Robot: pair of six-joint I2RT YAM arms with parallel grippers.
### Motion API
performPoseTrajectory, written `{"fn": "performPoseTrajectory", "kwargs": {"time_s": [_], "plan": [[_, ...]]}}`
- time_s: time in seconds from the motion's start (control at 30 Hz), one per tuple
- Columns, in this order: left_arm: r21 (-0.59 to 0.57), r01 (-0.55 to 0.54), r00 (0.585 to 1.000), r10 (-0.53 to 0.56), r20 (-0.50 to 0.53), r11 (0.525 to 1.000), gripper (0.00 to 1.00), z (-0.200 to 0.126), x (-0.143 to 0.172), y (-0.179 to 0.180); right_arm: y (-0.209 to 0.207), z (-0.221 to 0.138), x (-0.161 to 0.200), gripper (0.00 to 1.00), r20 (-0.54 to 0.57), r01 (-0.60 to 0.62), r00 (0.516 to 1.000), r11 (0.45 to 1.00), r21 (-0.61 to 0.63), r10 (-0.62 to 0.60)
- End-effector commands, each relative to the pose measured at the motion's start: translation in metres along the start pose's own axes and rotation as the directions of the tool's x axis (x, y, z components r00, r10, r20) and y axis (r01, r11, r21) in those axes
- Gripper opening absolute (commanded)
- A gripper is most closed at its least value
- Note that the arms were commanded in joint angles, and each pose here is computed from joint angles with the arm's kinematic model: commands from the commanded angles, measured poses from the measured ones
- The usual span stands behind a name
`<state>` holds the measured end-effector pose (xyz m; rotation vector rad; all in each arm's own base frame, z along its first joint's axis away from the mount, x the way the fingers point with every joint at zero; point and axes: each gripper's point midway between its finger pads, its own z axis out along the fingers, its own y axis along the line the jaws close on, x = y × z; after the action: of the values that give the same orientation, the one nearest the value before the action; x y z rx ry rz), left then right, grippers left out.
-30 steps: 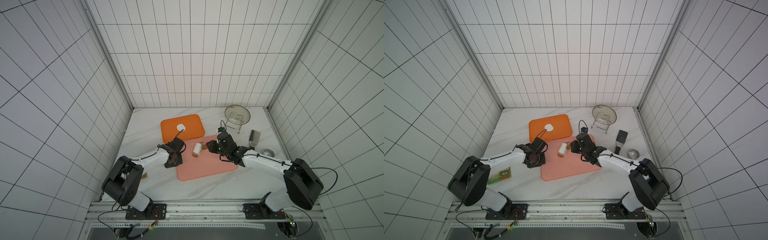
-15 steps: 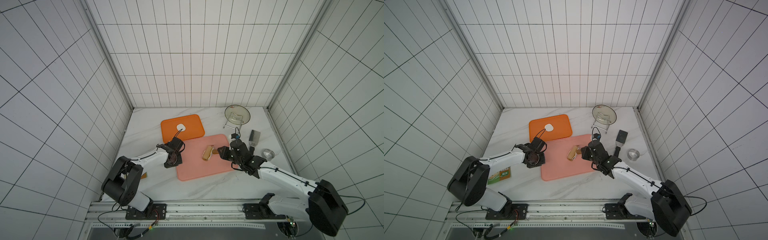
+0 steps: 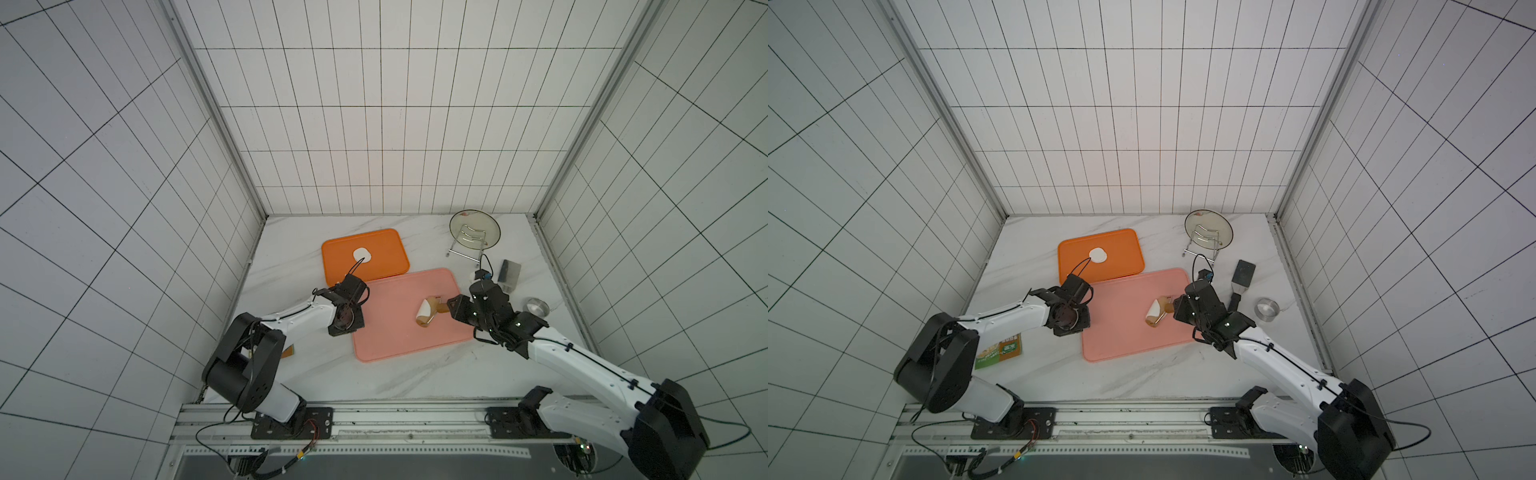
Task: Roll out the dumpling wrappers from the dough
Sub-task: Flatten out the dough on the work surface.
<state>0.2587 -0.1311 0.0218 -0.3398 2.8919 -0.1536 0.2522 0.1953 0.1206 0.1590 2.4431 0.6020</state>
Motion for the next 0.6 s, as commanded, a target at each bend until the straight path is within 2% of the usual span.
{"fn": "performPoseTrajectory", "kwargs": {"time_s": [0.0,0.37,0.57], "plan": [[-0.102,0.008,0.998,-0.015,-0.066,0.995,0.00,0.009,0.021,0.029,-0.126,-0.020,0.082,0.00,-0.327,0.194,0.944,0.876,0.441,-0.044],[-0.097,0.009,0.998,-0.015,-0.062,0.995,0.00,0.008,0.022,0.029,-0.123,-0.026,0.076,0.00,-0.308,0.185,0.950,0.878,0.441,-0.046],[-0.099,-0.006,0.998,-0.001,-0.066,0.995,0.00,0.010,0.025,0.025,-0.096,-0.003,0.069,0.00,-0.303,0.187,0.950,0.918,0.350,-0.078]]}}
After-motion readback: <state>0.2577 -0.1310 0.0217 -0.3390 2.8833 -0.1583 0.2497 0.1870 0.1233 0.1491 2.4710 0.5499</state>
